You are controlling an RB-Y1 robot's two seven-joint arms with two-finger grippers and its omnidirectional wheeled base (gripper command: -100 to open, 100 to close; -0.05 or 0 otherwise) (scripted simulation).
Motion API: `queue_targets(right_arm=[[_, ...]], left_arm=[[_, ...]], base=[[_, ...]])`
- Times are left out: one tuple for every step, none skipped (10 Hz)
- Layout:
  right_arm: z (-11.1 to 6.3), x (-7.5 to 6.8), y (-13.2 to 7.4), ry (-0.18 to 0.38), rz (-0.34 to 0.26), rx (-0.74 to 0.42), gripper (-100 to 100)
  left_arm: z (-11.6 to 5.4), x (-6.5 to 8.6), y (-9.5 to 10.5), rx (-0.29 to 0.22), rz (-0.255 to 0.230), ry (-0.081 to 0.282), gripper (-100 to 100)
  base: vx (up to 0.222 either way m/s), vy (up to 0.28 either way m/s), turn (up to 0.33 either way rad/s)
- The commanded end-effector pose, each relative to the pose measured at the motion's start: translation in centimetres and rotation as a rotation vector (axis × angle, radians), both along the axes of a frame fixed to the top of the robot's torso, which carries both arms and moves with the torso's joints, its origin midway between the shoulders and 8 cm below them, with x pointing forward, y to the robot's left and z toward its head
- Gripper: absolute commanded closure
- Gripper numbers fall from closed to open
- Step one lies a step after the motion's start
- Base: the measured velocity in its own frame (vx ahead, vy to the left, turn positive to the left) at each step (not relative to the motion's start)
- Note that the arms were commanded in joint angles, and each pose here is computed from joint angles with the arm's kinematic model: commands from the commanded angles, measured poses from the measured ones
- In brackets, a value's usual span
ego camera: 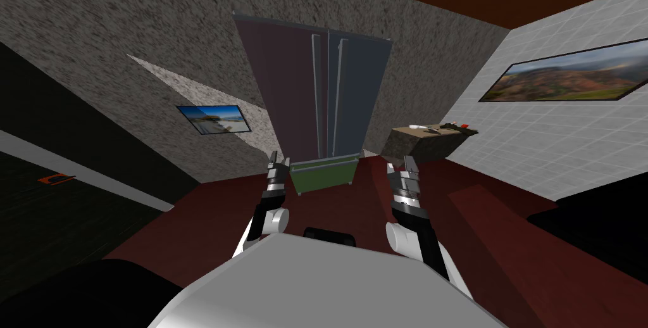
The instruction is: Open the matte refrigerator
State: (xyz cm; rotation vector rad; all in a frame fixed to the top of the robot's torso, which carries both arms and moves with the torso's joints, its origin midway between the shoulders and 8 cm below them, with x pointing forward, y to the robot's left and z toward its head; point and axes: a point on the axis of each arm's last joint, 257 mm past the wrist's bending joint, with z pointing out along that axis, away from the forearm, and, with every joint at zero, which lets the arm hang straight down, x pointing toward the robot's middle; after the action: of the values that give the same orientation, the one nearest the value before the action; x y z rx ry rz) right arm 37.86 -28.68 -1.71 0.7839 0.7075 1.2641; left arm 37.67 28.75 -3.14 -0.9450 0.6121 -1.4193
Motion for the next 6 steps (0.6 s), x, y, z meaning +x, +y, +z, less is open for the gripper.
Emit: queue_targets(right_arm=[[0.00,0.00,0.00,0.000,0.000,0.000,0],[0.00,0.00,0.00,0.000,0.000,0.000,0],[0.01,0.00,0.00,0.000,0.000,0.000,0],[0.01,0.00,0.00,0.000,0.000,0.000,0],[0.01,0.00,0.00,0.000,0.000,0.000,0],[0.02,0.00,0.00,0.000,0.000,0.000,0]], left_arm=[[0.00,0.00,0.00,0.000,0.000,0.000,0],[0.00,0.00,0.00,0.000,0.000,0.000,0],[0.01,0.00,0.00,0.000,0.000,0.000,0],[0.01,0.00,0.00,0.000,0.000,0.000,0],[0.01,0.00,0.00,0.000,0.000,0.000,0],[0.01,0.00,0.00,0.000,0.000,0.000,0]], base=[[0.000,0.000,0.000],[0.000,0.000,0.000],[0.000,0.000,0.000],[0.000,0.000,0.000],[0.000,0.000,0.000],[0.000,0.000,0.000]])
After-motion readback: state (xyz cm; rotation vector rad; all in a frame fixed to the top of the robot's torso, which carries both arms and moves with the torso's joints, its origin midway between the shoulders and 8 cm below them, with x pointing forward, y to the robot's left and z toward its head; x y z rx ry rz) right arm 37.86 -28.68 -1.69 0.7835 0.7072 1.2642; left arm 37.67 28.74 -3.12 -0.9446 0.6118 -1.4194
